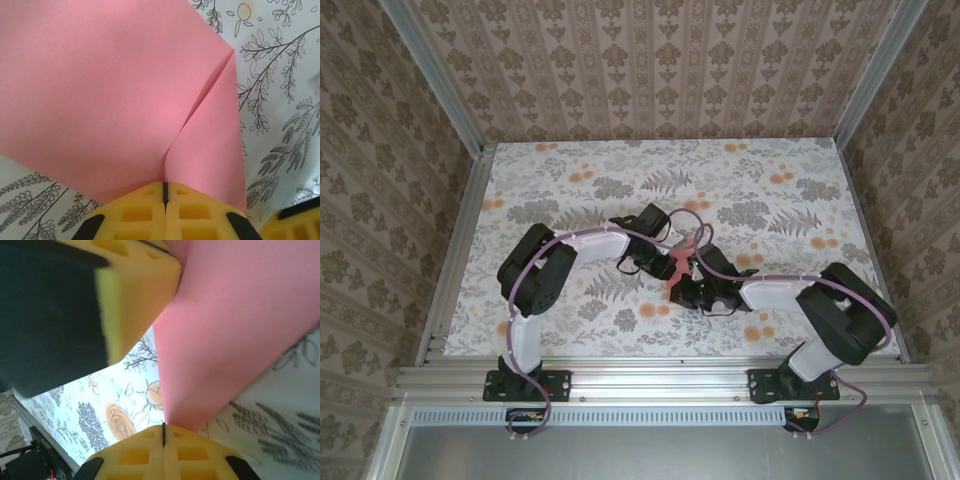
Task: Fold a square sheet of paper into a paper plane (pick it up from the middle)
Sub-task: Third fold the triangle at the center of the table.
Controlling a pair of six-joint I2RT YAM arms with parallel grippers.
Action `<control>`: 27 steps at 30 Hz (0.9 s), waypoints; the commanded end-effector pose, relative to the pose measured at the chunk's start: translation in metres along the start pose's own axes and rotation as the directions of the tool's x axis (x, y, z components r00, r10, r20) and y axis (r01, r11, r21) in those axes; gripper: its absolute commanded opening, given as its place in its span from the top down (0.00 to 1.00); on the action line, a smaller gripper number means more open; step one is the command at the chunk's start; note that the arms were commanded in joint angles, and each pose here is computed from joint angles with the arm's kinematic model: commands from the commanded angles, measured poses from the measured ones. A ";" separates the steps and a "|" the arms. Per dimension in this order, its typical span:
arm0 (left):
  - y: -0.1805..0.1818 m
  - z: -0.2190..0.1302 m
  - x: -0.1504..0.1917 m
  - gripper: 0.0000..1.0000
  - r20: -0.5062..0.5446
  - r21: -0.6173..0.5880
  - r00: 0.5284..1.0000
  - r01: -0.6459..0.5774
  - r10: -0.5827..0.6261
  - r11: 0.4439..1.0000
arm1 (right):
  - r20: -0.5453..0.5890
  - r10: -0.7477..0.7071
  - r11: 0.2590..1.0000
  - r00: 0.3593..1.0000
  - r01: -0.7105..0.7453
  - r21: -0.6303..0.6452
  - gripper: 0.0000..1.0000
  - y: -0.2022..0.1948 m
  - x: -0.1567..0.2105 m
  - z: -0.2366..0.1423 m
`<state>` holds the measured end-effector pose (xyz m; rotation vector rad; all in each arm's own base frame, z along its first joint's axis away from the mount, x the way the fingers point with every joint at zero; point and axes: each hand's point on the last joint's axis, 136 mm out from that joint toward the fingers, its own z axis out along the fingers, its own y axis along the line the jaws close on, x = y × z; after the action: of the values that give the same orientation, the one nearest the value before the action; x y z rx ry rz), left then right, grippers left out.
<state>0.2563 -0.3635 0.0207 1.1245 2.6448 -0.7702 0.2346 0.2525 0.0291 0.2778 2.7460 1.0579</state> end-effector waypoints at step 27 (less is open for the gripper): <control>0.015 0.008 0.030 0.97 -0.103 -0.070 0.994 0.041 -0.048 0.997 | 0.039 0.089 0.996 0.995 -0.088 -0.021 0.95 -0.028 -0.064 -0.004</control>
<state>0.2564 -0.3632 0.0205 1.1239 2.6457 -0.7668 0.2945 0.2200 0.0148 0.4176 2.7017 1.0860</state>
